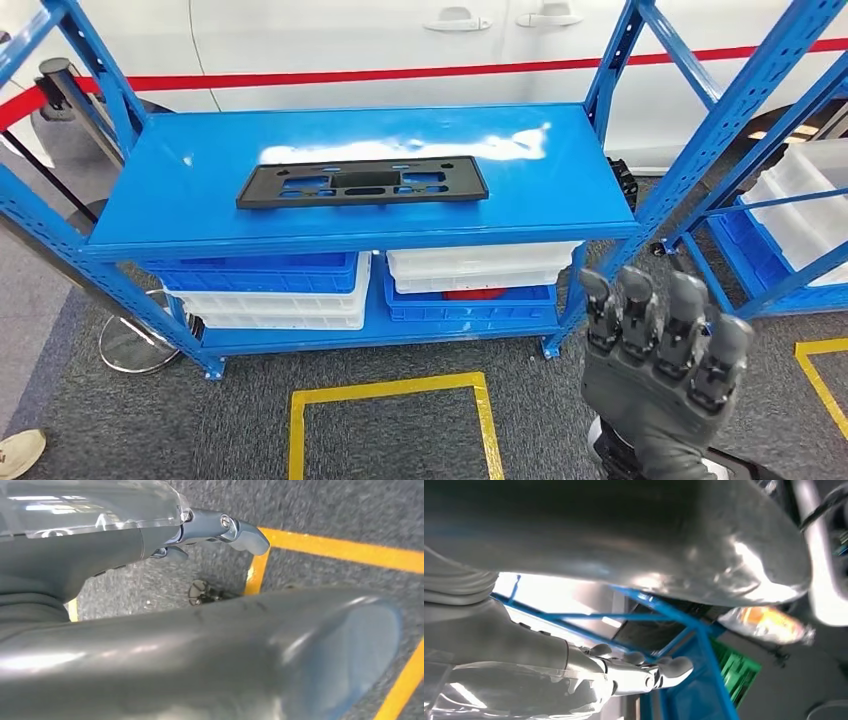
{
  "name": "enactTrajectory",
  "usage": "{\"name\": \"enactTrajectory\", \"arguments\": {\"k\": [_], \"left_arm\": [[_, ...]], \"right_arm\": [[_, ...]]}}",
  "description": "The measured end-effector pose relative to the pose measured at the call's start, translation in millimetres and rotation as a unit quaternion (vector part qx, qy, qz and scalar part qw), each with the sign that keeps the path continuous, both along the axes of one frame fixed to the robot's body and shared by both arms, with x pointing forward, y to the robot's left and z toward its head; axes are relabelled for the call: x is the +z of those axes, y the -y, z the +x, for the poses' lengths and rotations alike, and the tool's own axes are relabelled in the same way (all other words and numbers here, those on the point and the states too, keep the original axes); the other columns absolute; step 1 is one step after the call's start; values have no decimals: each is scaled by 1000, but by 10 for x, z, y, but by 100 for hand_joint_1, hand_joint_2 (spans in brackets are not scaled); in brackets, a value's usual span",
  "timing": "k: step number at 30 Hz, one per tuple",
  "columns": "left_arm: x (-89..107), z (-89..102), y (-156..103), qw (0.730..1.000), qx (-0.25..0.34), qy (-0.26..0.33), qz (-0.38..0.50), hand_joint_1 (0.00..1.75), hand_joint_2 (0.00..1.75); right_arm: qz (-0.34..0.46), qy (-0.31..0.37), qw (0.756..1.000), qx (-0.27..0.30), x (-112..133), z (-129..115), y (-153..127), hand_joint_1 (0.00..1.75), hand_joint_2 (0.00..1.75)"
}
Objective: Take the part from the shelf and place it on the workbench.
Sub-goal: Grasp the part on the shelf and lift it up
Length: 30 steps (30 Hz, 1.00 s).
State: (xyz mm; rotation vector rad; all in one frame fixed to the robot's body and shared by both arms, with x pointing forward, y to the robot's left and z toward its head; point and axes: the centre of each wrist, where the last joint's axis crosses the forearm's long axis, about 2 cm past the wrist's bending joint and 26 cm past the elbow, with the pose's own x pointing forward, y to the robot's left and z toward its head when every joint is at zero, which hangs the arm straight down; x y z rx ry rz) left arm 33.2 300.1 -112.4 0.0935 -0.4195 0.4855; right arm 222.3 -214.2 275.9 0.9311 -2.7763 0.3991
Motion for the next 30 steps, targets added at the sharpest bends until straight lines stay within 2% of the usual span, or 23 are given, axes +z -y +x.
{"name": "enactTrajectory", "arguments": {"k": [16,30], "left_arm": [[1,16,44,1000,18,10,-6,0,0],[-5,-37,58,1000,21,7,-10,0,0]], "right_arm": [[-6,12,1000,21,25,-93,24,0,0],[-18,-7,999,32,-78,-141,18,0,0]]}}
